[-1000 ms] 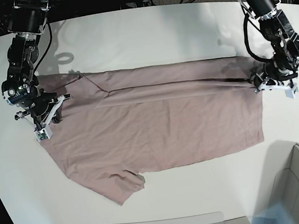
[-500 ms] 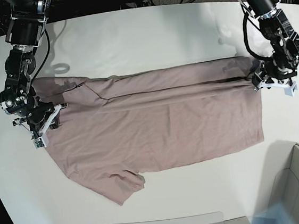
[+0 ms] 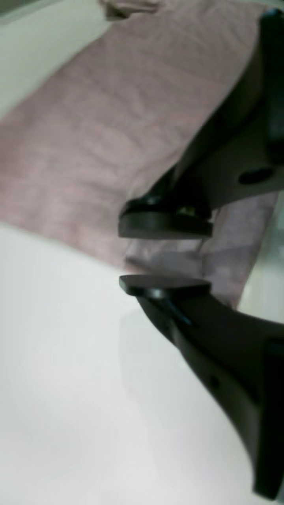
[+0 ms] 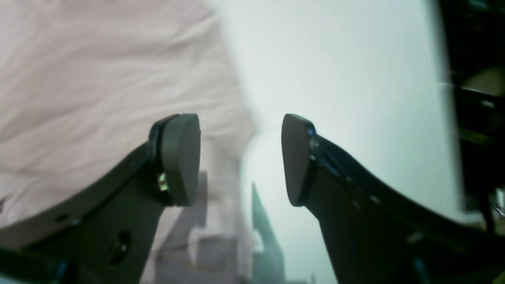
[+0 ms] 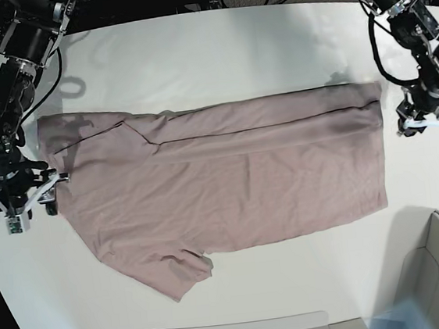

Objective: Fold the T-shirt properly
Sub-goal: 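Release the shirt and move both grippers to the folded edge, then grasp the shirt edge with both grippers and drag it toward the robot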

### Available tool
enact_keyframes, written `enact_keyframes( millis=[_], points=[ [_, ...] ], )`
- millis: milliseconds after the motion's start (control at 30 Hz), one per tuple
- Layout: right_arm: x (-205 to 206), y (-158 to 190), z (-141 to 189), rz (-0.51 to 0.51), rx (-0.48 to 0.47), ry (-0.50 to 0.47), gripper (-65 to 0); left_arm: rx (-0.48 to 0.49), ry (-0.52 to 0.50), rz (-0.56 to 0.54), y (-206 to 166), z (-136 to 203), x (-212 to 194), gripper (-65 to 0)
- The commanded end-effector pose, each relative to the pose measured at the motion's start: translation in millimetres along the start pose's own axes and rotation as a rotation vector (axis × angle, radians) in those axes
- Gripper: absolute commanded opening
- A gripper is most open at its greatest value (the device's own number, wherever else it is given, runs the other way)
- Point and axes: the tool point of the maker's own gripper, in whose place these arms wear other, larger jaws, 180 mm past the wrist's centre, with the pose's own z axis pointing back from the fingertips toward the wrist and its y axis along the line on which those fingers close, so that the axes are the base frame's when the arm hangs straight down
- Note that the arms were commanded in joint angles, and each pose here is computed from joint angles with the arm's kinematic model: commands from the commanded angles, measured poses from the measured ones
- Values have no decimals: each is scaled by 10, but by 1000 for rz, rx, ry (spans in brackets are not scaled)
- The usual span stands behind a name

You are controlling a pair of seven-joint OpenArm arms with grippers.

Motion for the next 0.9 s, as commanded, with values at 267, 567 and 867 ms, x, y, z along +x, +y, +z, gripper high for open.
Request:
enact_keyframes(
  millis=[267, 567, 867],
  points=[
    [-356, 302, 78, 79, 118, 45, -613, -112, 133, -261, -624, -86, -546, -650],
    [-1117, 436, -134, -17, 198, 240, -650, -125, 216, -275, -653, -306, -884, -650],
    [-1526, 472, -66, 74, 192, 371, -650, -25, 399, -317, -120, -428, -1494, -650]
  ],
)
